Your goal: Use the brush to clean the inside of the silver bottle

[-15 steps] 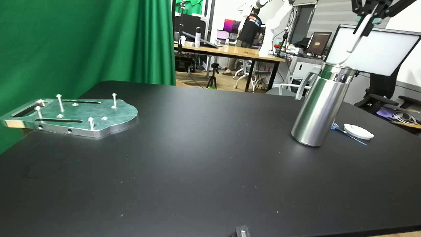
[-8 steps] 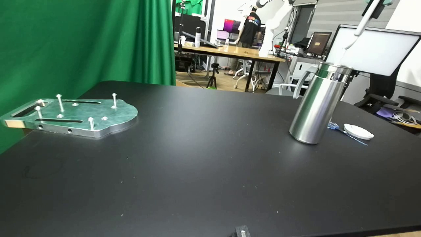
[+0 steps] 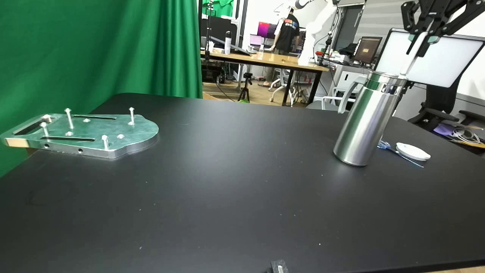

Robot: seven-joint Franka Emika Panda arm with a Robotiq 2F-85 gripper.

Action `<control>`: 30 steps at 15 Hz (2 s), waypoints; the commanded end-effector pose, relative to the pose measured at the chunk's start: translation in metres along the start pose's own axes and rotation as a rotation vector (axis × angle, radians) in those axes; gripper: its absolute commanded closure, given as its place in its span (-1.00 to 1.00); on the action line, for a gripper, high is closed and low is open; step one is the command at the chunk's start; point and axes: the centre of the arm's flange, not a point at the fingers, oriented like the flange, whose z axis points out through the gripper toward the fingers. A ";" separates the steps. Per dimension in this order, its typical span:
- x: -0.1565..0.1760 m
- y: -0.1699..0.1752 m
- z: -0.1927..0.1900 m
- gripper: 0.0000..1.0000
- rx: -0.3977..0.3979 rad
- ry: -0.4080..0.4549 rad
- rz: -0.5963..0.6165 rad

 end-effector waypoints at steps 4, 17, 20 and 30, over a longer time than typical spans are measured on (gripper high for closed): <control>0.014 -0.010 0.020 0.93 -0.038 -0.018 0.034; 0.006 -0.006 -0.029 0.93 0.047 0.008 0.011; 0.008 -0.007 -0.022 0.93 0.035 0.005 0.018; 0.014 -0.018 0.020 0.93 -0.030 -0.058 0.029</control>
